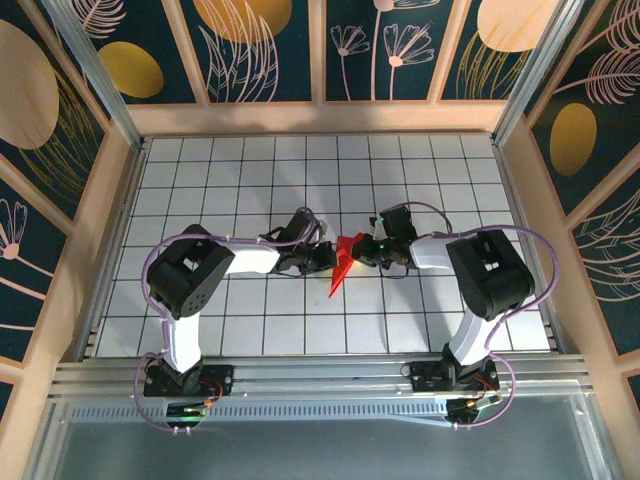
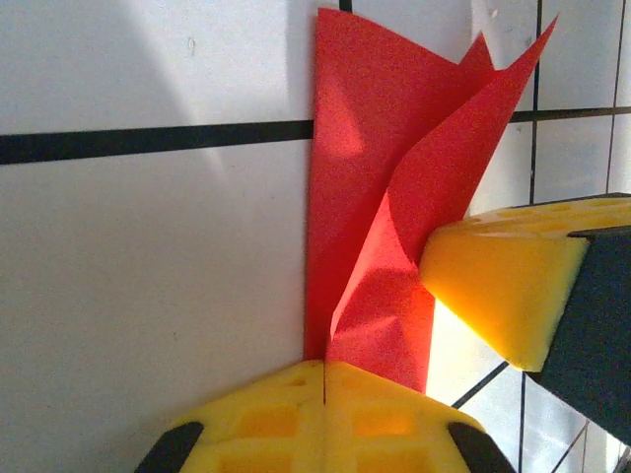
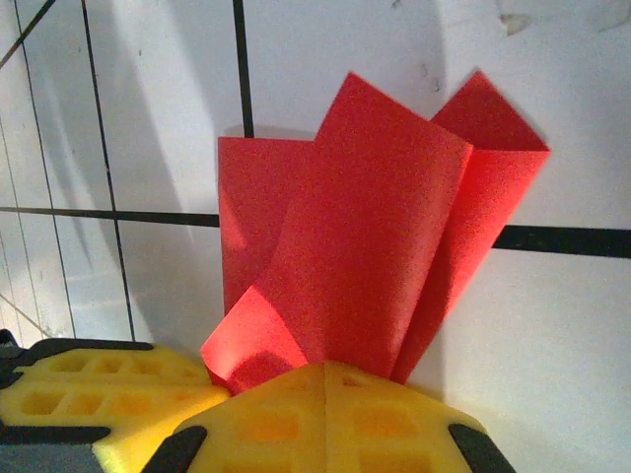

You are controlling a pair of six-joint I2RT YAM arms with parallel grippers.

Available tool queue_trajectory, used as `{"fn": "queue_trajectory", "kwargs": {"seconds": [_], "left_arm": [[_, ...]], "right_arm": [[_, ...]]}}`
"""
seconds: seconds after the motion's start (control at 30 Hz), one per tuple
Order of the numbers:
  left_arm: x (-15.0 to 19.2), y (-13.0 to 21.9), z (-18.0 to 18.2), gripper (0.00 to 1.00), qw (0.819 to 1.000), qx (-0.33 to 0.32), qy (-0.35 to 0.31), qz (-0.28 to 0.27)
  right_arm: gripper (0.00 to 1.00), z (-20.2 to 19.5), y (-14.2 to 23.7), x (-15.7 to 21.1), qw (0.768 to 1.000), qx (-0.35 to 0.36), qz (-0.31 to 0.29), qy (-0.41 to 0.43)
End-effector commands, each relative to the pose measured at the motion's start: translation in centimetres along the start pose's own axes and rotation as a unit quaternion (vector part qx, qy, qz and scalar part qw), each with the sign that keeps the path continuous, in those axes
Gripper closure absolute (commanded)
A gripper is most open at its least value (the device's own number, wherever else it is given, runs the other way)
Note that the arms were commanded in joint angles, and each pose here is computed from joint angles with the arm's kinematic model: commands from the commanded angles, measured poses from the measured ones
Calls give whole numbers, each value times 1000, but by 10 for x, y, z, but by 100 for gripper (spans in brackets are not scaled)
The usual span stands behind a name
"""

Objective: Fold a paper plane with a square sheet of paper (fold left side to right side)
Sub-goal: Fold the wing for the fifth time at the center of the table.

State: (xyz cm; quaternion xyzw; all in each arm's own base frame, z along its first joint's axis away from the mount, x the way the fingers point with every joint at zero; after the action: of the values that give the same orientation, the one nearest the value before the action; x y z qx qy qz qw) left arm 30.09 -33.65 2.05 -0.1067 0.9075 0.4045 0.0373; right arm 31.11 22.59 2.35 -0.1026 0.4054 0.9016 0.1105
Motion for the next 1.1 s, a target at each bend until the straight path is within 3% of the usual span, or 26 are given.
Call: {"fn": "queue_trajectory", "kwargs": {"seconds": [0.0, 0.13, 0.3, 0.47, 0.6, 0.73, 0.9, 1.07], "left_arm": [[0, 7, 38, 87, 997, -79, 16, -8], [-7, 21, 14, 78, 999, -46, 6, -24], [-13, 48, -10, 76, 999, -22, -7, -41], [2, 65, -27, 92, 1000, 11, -13, -13], [30, 61, -45, 99, 997, 60, -15, 47], [50, 44, -51, 100, 994, 63, -21, 92], [55, 28, -35, 100, 994, 39, -12, 102], [51, 21, -40, 100, 993, 46, -15, 104]], "right_arm": [[100, -43, -5, 35, 994, 87, 56, -20], [100, -45, -5, 40, 995, 86, 55, -22], [100, -42, -3, 38, 996, 81, 44, -18], [100, -38, -1, 34, 996, 75, 36, -13], [100, -36, 0, 33, 997, 74, 33, -12], [100, -36, 0, 34, 997, 74, 33, -12], [100, -34, -2, 34, 997, 74, 36, -9], [100, -33, -3, 34, 996, 77, 38, -4]]}}
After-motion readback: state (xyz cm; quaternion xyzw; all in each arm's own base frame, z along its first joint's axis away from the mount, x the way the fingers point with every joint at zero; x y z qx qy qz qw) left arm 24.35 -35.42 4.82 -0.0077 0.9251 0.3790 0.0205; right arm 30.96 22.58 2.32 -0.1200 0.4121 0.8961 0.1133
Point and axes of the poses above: each hand's point on the last joint's axis, 136 mm out from that joint toward the fingers, its own y axis back along the fingers, its own z axis along the line the jaws close on, x = y × z, the point moved 1 cm from there along y, back along the fingers, and after that the axes turned 5 degrees about y, right-handed, at the moved point
